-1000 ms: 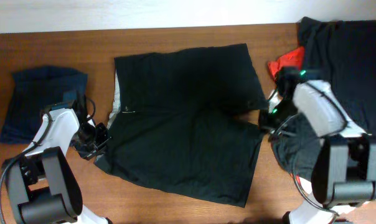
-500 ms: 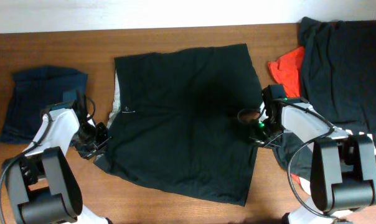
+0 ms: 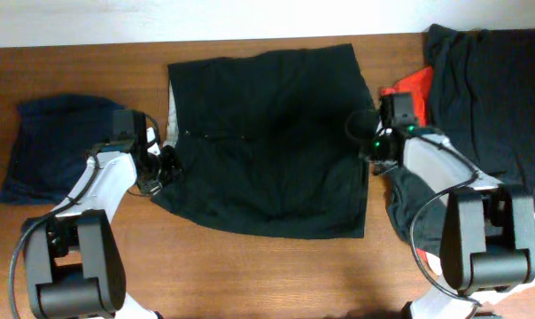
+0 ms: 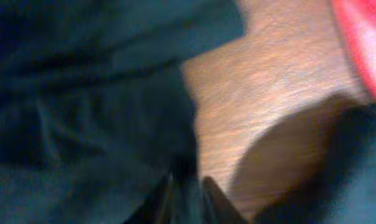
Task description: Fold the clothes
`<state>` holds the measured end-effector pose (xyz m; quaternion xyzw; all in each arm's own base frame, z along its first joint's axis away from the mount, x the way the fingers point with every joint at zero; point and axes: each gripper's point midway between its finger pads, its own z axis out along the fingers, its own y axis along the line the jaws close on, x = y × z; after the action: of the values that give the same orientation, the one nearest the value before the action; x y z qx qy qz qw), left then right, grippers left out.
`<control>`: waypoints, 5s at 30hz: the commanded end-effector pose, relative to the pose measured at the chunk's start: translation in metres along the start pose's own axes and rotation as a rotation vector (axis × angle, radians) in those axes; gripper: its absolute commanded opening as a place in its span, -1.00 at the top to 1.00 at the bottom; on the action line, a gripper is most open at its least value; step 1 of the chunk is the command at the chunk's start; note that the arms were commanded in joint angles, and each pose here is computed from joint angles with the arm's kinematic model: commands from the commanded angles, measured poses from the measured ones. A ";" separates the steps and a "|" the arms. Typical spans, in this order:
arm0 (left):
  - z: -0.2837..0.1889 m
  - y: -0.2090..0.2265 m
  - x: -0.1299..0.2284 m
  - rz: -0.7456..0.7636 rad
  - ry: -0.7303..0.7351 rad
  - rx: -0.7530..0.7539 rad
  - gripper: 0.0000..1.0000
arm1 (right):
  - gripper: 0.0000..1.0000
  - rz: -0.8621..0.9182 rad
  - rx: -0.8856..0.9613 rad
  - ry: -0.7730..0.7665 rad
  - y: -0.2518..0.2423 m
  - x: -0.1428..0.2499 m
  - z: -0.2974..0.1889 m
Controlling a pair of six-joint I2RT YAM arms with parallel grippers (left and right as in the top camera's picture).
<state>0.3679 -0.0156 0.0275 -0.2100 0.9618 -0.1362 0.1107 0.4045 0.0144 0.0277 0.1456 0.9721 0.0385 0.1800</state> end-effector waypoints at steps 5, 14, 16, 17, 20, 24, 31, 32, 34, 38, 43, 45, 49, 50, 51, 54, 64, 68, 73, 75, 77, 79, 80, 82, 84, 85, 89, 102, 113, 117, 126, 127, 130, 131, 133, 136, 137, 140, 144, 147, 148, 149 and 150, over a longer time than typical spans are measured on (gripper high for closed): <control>-0.048 0.025 -0.006 -0.041 -0.053 -0.109 -0.98 | -0.97 0.063 0.117 0.175 -0.027 -0.023 -0.096; -0.049 0.044 0.049 -0.335 0.066 -0.139 -0.98 | -0.98 0.422 -0.027 0.501 -0.003 0.049 -0.147; -0.036 0.047 0.048 -0.361 0.034 -0.123 -0.97 | -0.98 0.438 -0.059 0.543 0.001 0.064 -0.146; -0.030 0.047 0.042 -0.353 -0.002 -0.104 -0.97 | -0.97 0.438 -0.056 0.549 0.000 0.070 -0.144; -0.020 0.046 0.032 -0.338 -0.068 -0.068 -0.81 | -0.97 0.443 -0.045 0.573 -0.004 0.085 -0.141; -0.016 0.048 0.032 -0.335 -0.079 -0.067 0.11 | -0.97 0.454 -0.017 0.634 -0.009 0.106 -0.134; -0.028 0.073 0.115 -0.405 0.234 -0.237 0.99 | -0.97 0.493 0.004 0.765 -0.012 0.145 -0.128; -0.030 0.075 0.120 -0.409 0.251 -0.251 0.98 | -0.97 0.497 0.012 0.792 -0.012 0.150 -0.133; -0.030 0.075 0.121 -0.409 0.257 -0.253 0.95 | -0.97 0.499 0.028 0.828 -0.012 0.157 -0.139; -0.030 0.075 0.119 -0.408 0.249 -0.249 0.85 | -0.98 0.410 0.037 0.877 0.002 0.177 -0.140; -0.030 0.075 0.119 -0.408 0.249 -0.249 0.85 | -0.97 0.436 0.093 0.879 0.010 0.206 -0.115; -0.029 0.074 0.118 -0.407 0.245 -0.247 0.84 | -0.98 0.462 0.089 0.843 0.009 0.213 -0.094; -0.029 0.074 0.116 -0.406 0.239 -0.244 0.85 | -0.87 0.517 0.098 0.720 0.000 0.212 -0.057; -0.029 0.074 0.116 -0.405 0.237 -0.243 0.85 | -0.82 0.541 0.133 0.679 -0.006 0.210 -0.050; -0.028 0.074 0.115 -0.405 0.235 -0.242 0.85 | -0.79 0.540 0.144 0.651 -0.009 0.206 -0.046; -0.027 0.073 0.112 -0.402 0.224 -0.235 0.85 | -0.78 0.534 0.137 0.616 -0.009 0.199 -0.041; -0.028 0.074 0.115 -0.395 0.237 -0.240 0.99 | 0.78 0.609 0.209 0.627 -0.032 0.201 -0.046; -0.033 0.070 0.123 -0.233 0.291 -0.204 0.99 | 0.93 0.530 0.182 0.623 -0.031 0.195 -0.048; -0.074 0.052 0.097 -0.072 0.148 -0.144 0.99 | 0.92 0.469 0.302 0.446 -0.049 0.144 -0.104; -0.110 0.046 0.088 -0.037 0.039 -0.139 0.99 | 0.92 0.440 0.245 0.349 -0.044 0.124 -0.140; -0.145 0.037 0.090 -0.015 -0.034 -0.114 0.99 | 0.92 0.426 0.237 0.229 -0.049 0.110 -0.182; -0.167 0.032 0.094 0.043 -0.071 -0.102 0.99 | 0.92 0.383 0.226 0.131 -0.054 0.101 -0.213; -0.182 0.031 0.097 0.071 -0.085 -0.107 0.99 | 0.92 0.353 0.206 0.081 -0.054 0.095 -0.230; -0.208 0.031 0.104 0.070 -0.083 -0.138 0.99 | 0.92 0.253 0.144 -0.037 -0.049 0.080 -0.268; -0.220 0.029 0.107 0.070 -0.082 -0.139 0.99 | 0.92 0.162 0.106 -0.104 -0.044 0.068 -0.289; -0.221 0.029 0.106 0.053 -0.087 -0.142 0.99 | 0.92 0.129 0.097 -0.122 -0.042 0.063 -0.293; -0.226 0.054 0.092 -0.165 -0.161 -0.247 0.99 | 0.92 -0.007 0.083 -0.123 -0.026 0.026 -0.263; -0.106 0.076 -0.008 -0.344 -0.089 -0.287 0.99 | 0.92 -0.020 -0.050 -0.214 0.032 -0.091 -0.120; -0.063 0.083 -0.061 -0.419 -0.220 -0.268 0.99 | 0.92 -0.112 -0.179 -0.395 0.096 -0.136 -0.084; -0.050 0.083 -0.075 -0.415 -0.254 -0.251 0.99 | 0.92 -0.113 -0.187 -0.412 0.100 -0.144 -0.060; -0.041 0.068 -0.108 -0.343 -0.328 -0.142 -0.46 | -0.97 -0.106 -0.228 -0.477 0.105 -0.162 -0.049; -0.043 0.065 -0.105 -0.332 -0.306 -0.113 -0.71 | -0.97 -0.101 -0.203 -0.417 0.096 -0.151 -0.041; -0.044 0.046 -0.079 -0.269 -0.173 -0.004 -0.83 | -0.56 -0.139 -0.134 -0.244 0.079 -0.111 -0.024; -0.041 0.042 -0.063 -0.254 -0.104 0.013 -0.83 | -0.26 -0.147 -0.114 -0.184 0.073 -0.097 -0.019; -0.038 0.045 -0.033 -0.230 0.013 -0.028 -0.84 | 0.17 -0.147 -0.075 -0.066 0.060 -0.064 -0.008; -0.038 0.049 -0.011 -0.213 0.093 -0.054 -0.84 | 0.21 -0.150 -0.047 0.023 0.046 -0.028 0.012; -0.038 0.051 -0.008 -0.217 0.104 -0.066 -0.84 | 0.20 -0.149 -0.038 0.050 0.041 -0.016 0.018; -0.040 0.055 0.003 -0.224 0.145 -0.090 -0.97 | 0.07 -0.148 -0.008 0.140 0.025 0.025 0.034; -0.041 0.056 0.010 -0.176 0.177 -0.093 -0.98 | 0.74 -0.035 0.180 0.369 -0.021 0.084 0.021; -0.041 0.055 0.010 -0.167 0.178 -0.090 -0.98 | 0.76 0.128 0.395 0.475 -0.065 0.111 -0.003; -0.041 0.055 0.009 -0.165 0.174 -0.088 -0.98 | 0.76 0.121 0.396 0.487 -0.067 0.112 -0.006; -0.040 0.053 0.007 -0.128 0.166 -0.077 -0.98 | 0.74 0.112 0.390 0.480 -0.066 0.109 -0.009; -0.039 0.049 0.004 -0.074 0.161 -0.049 -0.98 | 0.66 0.116 0.375 0.458 -0.063 0.101 -0.016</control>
<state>0.3270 0.0394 0.0384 -0.2896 0.9501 -0.1160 -0.0066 0.3004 -0.0009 0.0016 0.1998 0.9753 -0.0646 -0.0681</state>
